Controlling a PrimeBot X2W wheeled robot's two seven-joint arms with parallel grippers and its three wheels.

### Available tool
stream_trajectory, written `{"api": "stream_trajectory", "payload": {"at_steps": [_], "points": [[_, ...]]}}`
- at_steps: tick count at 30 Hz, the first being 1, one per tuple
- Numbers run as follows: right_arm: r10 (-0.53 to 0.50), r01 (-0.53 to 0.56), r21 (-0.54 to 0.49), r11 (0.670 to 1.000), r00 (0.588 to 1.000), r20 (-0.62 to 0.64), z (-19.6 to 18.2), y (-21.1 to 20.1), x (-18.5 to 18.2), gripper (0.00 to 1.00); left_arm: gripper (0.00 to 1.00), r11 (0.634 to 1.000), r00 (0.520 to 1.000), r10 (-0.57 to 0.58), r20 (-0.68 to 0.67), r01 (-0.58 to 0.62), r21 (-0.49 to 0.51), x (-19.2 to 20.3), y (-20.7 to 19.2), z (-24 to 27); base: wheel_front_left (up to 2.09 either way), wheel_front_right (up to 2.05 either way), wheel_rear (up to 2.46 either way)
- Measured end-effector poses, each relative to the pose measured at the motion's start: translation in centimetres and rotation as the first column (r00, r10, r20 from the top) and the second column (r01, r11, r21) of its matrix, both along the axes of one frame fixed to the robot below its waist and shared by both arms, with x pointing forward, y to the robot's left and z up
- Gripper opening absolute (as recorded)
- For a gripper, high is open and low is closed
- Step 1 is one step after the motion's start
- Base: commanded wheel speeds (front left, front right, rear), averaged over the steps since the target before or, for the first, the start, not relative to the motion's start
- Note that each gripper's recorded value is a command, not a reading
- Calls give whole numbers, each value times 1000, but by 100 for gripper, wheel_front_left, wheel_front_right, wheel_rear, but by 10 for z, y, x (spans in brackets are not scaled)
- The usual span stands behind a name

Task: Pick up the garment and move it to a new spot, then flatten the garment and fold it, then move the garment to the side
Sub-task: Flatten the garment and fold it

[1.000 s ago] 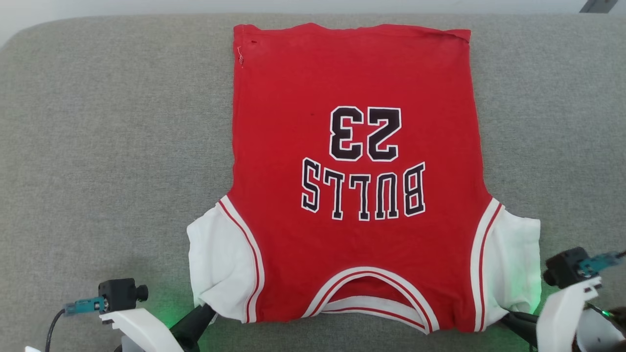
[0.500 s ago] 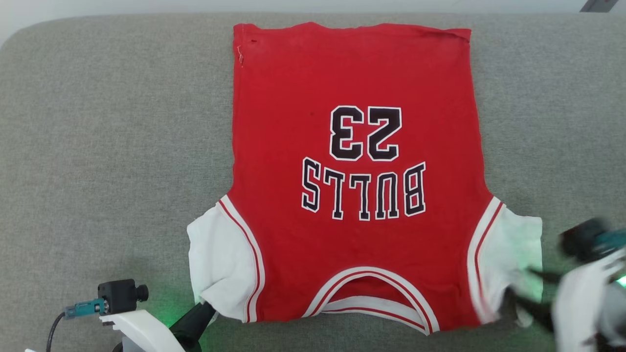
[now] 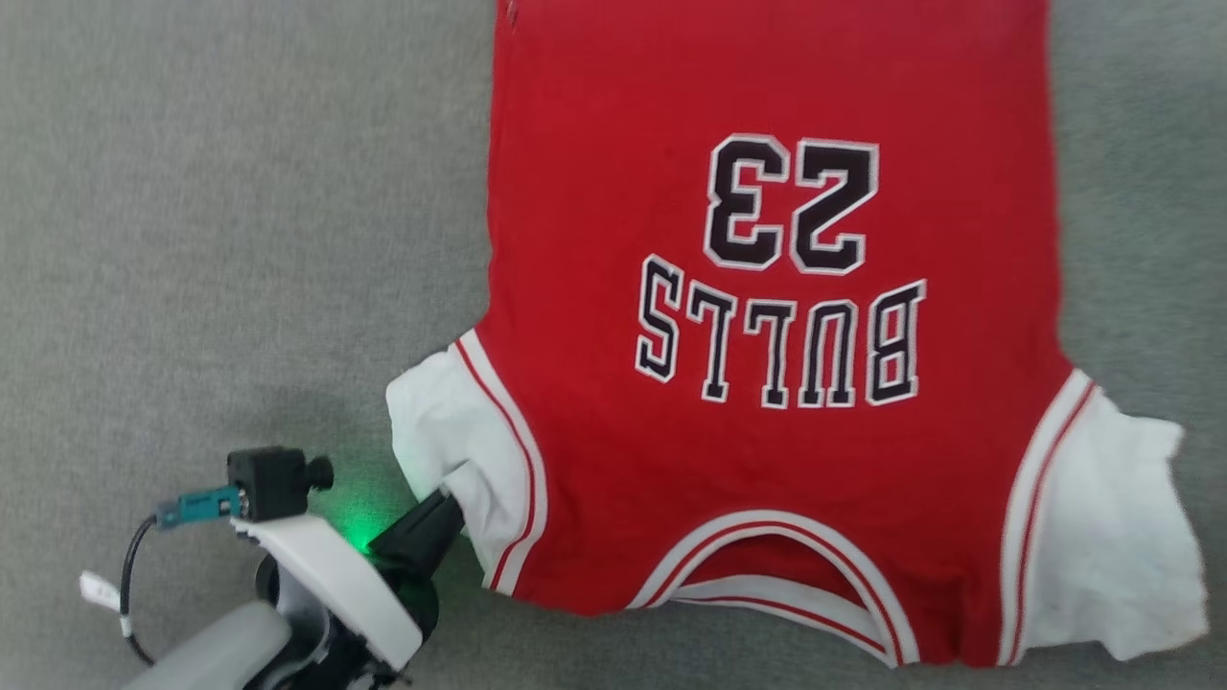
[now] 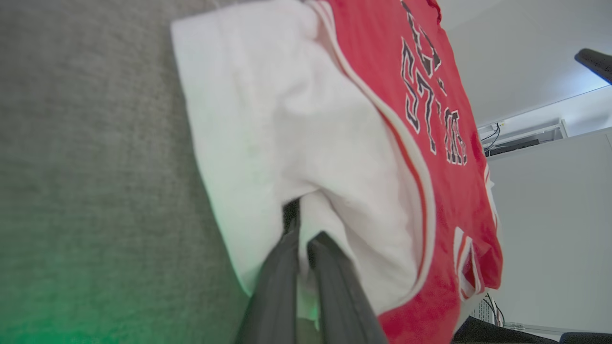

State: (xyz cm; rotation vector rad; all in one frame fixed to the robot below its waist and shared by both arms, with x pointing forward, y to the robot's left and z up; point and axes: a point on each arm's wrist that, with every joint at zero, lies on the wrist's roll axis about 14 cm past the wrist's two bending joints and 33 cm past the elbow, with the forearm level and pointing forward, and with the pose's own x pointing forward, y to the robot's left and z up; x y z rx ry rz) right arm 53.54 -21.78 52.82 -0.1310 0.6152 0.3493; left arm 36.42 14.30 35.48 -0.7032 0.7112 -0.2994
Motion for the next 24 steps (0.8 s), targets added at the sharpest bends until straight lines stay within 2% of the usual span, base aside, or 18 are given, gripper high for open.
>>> {"api": "stream_trajectory", "payload": {"at_steps": [4, 8, 12, 15, 21, 22, 23, 24], "points": [[-56, 55, -45, 997, 998, -21, -19, 3, 62, 100, 0, 1000, 1000, -7, -9, 7, 5, 10, -1, -9, 0, 0, 0], [-97, 85, -88, 992, 985, -142, -63, 10, 101, 100, 0, 1000, 1000, 3, -23, -3, -5, 15, -1, -18, 0, 0, 0], [-103, 65, -126, 990, 941, -322, -118, 26, 112, 100, 0, 1000, 999, 16, -37, -17, -9, 17, 1, -25, 0, 0, 0], [-86, 42, -111, 993, 900, -427, -147, 44, 115, 100, 0, 1000, 999, 29, -43, -29, -11, 18, 2, -29, 0, 0, 0], [-45, -17, -123, 992, 874, -485, -172, 64, 122, 100, 0, 999, 998, 46, -51, -47, -11, 20, 4, -36, 0, 0, 0], [-40, -27, -130, 991, 872, -488, -174, 65, 121, 87, 0, 999, 998, 45, -51, -46, -11, 20, 4, -36, 0, 0, 0], [-35, -32, -128, 991, 871, -490, -175, 65, 121, 46, 0, 999, 998, 44, -51, -45, -12, 21, 3, -36, 0, 0, 0], [-30, -37, -128, 991, 872, -488, -175, 66, 121, 11, 0, 999, 998, 42, -50, -43, -12, 21, 3, -37, 0, 0, 0]]}}
